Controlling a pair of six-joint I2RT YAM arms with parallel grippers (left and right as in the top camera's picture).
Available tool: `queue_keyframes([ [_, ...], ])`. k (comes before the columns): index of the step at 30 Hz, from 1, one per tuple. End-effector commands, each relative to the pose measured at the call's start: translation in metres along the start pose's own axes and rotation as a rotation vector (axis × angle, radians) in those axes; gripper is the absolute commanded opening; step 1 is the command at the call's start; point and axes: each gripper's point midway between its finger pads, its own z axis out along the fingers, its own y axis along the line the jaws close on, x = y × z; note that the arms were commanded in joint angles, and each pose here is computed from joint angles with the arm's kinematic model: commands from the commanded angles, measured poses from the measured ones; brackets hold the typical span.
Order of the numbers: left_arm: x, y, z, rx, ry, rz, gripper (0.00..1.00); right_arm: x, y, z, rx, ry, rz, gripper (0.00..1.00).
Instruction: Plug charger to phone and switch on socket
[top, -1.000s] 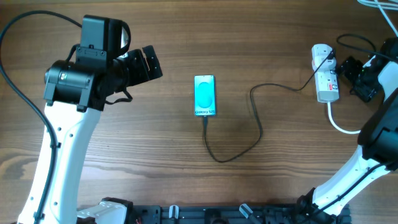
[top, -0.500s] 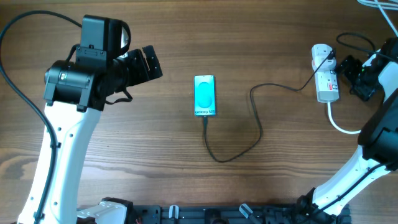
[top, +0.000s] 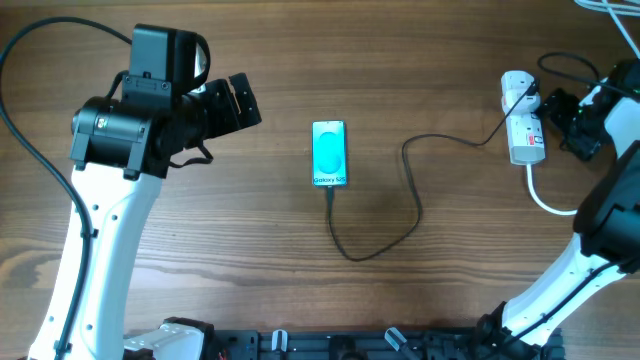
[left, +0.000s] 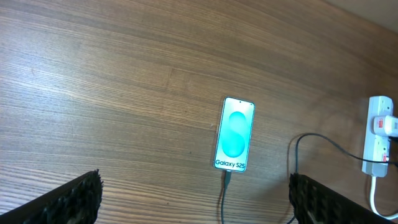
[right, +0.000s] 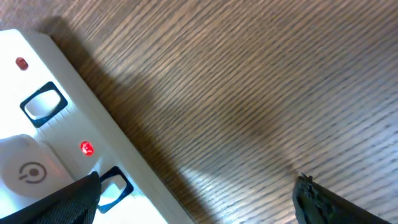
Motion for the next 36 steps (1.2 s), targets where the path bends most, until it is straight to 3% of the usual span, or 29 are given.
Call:
queue_keyframes([
  [1,-0.003,0.002,-0.003,-0.008,-0.015,-0.018,1.0,0.035,0.016,0.022,0.013,0.093,-0.073,1.0],
  [10,-0.003,0.002,-0.003,-0.008,-0.015,-0.018,1.0,0.029,0.008,-0.003,0.039,0.074,-0.019,1.0],
  [21,-0.003,0.002,-0.003,-0.008,-0.015,-0.018,1.0,0.01,0.011,-0.155,0.088,-0.173,0.05,1.0],
  [29,-0.003,0.002,-0.003,-0.008,-0.015,-0.018,1.0,0.039,0.026,-0.24,0.05,-0.279,0.021,1.0],
  [36,-0.003,0.002,-0.003,-0.008,-0.015,-0.018,1.0,0.096,0.058,-0.28,0.096,-0.437,-0.166,1.0],
])
